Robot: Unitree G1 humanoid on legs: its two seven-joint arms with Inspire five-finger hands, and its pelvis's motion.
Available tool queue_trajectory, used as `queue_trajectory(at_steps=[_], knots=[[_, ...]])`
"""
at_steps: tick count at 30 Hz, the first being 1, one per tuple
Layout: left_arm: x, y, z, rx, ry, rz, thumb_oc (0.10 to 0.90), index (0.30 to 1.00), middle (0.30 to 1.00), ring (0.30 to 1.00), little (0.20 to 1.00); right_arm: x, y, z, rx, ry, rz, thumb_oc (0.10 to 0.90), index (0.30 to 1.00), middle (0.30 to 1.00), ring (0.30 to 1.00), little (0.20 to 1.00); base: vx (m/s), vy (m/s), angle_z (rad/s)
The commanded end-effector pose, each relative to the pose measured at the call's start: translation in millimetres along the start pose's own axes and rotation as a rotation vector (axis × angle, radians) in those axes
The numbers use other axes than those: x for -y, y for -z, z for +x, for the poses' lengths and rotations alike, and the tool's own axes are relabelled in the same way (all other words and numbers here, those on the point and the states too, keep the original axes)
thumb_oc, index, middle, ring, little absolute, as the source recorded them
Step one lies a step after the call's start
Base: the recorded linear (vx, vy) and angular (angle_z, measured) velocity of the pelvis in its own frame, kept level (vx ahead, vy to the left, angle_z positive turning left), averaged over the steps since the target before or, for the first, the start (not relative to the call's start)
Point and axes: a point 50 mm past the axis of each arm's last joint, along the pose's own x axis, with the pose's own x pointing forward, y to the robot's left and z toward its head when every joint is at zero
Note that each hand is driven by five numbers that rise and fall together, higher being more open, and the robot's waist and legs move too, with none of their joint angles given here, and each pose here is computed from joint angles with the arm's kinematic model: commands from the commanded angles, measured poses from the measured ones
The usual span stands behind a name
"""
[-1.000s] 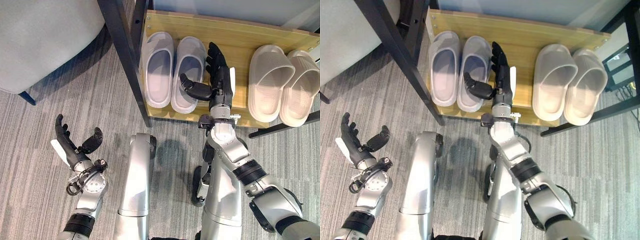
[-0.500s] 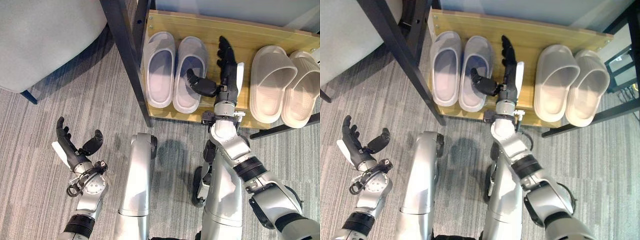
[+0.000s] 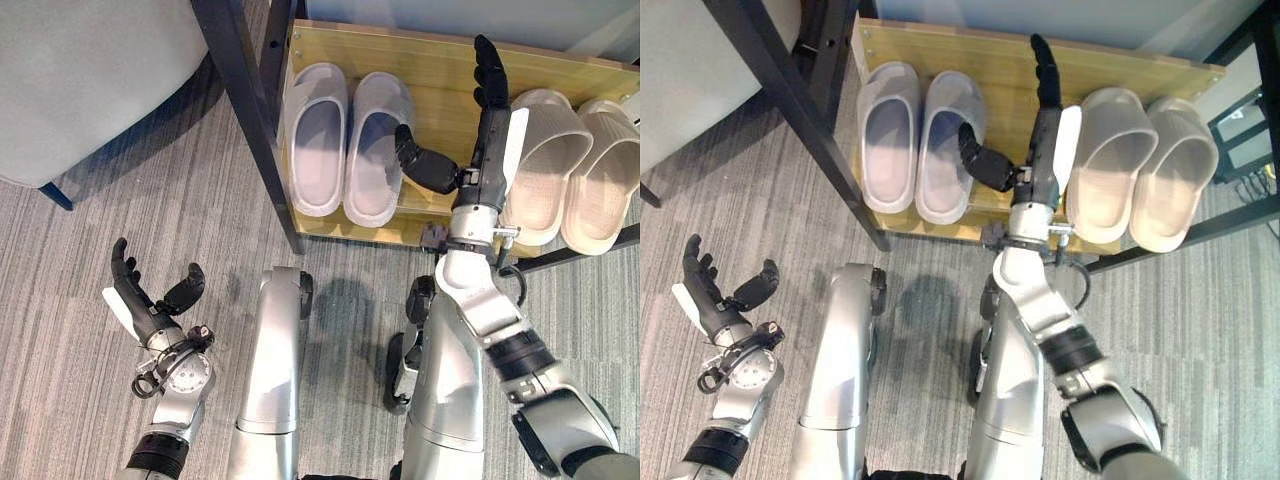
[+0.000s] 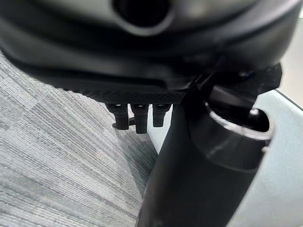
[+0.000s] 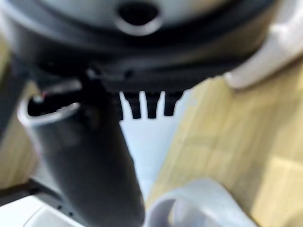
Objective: Arrange the slippers neatly on the shoe rack.
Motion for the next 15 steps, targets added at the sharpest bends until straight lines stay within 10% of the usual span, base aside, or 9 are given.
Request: queue_trajectory(at_steps=[1,15], knots=[[-3.2,-21.9,5.2,0.167,-0.004,-0.018,0.8,0.9,0.9,0.9,0.9,20.8,-50.2,17.4,0.257,0.109,0.085,0.8,0.9,0.9,0.9,0.9,0.0,0.0,0.0],[-5.9,-40.2,-0.6,0.252,-0.015,-0.089,0.8,0.9,0.9,0.9,0.9,33.0,-84.6,-43.2,0.373,0.016,0.25,0.8,0.9,0.9,0.9,0.9,0.0,-0.001,-0.01]])
